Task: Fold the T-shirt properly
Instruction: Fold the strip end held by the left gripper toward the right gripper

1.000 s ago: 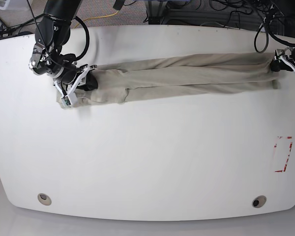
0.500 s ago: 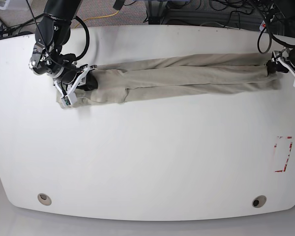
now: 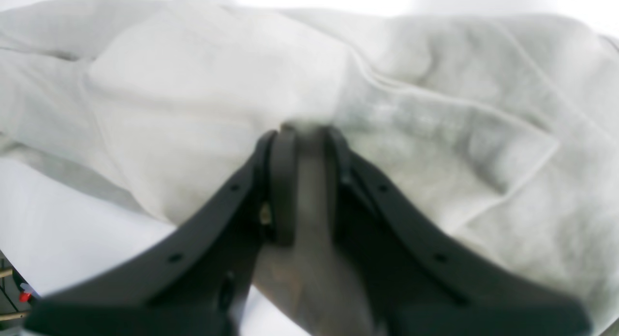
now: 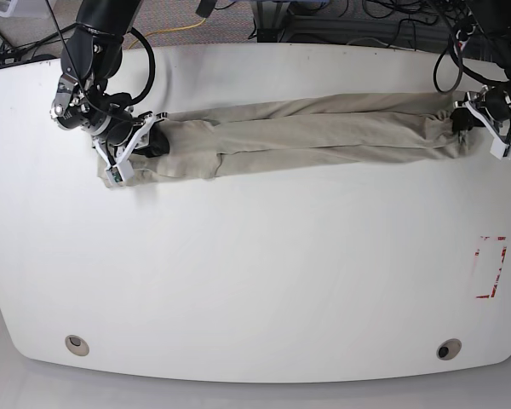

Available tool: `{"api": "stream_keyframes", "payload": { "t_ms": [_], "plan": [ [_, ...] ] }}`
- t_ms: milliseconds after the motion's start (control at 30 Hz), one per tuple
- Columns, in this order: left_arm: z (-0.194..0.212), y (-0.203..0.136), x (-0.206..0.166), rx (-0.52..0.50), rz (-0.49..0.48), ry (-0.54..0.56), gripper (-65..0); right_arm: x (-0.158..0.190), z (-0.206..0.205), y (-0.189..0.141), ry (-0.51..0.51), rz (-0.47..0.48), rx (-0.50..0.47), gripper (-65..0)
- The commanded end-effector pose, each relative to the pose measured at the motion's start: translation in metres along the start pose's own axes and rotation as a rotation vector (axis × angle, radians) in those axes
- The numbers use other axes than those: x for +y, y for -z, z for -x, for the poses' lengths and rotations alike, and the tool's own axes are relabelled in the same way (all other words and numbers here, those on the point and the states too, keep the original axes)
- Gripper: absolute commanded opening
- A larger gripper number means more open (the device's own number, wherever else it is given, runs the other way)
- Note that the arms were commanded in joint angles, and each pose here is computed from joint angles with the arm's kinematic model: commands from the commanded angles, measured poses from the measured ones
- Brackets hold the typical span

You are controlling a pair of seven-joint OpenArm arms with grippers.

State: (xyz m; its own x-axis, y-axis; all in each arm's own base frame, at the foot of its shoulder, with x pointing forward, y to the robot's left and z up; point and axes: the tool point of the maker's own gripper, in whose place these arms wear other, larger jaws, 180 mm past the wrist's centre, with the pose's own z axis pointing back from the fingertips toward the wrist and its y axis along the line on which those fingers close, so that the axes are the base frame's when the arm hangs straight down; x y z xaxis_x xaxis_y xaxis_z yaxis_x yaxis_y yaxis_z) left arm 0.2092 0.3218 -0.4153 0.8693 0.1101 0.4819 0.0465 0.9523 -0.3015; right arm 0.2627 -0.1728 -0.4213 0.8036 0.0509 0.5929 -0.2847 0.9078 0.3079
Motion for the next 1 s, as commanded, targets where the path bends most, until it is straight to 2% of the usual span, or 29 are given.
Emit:
{"api": "stream_keyframes", "payload": {
  "t_ms": [0, 167, 333, 500, 600, 733, 967],
  "plan": [
    [-0.001, -0.006, 0.007, 0.013, -0.036, 0.03, -60.6, -0.008, 0.004, -0.003, -0.01, 0.035, 0.033, -55.6],
    [-0.033, -0.025, -0.007, -0.057, -0.074, 0.164, -60.7, -0.008, 0.005, -0.003, -0.01, 0.036, 0.036, -55.6],
    [-0.062, -0.047, -0.045, -0.124, -0.094, 0.364, -60.7, -0.008, 0.005, -0.003, -0.01, 0.036, 0.036, -55.6],
    [-0.072, -0.045, -0.111, -0.145, -0.003, 0.576, -60.4, -0.008, 0.005, -0.003, -0.01, 0.036, 0.036, -55.6],
    [-0.066, -0.036, -0.145, -0.135, 0.072, 0.655, -60.4, -0.007, 0.005, -0.003, -0.01, 0.034, 0.036, -55.6],
    [-0.061, -0.02, -0.182, -0.164, 0.172, 0.635, -60.3, -0.007, 0.004, -0.002, -0.012, 0.033, 0.035, -55.6],
    [-0.065, -0.001, -0.225, -0.158, 0.257, 0.638, -60.1, -0.007, 0.004, -0.002, -0.012, 0.032, 0.033, -55.6]
  ]
}}
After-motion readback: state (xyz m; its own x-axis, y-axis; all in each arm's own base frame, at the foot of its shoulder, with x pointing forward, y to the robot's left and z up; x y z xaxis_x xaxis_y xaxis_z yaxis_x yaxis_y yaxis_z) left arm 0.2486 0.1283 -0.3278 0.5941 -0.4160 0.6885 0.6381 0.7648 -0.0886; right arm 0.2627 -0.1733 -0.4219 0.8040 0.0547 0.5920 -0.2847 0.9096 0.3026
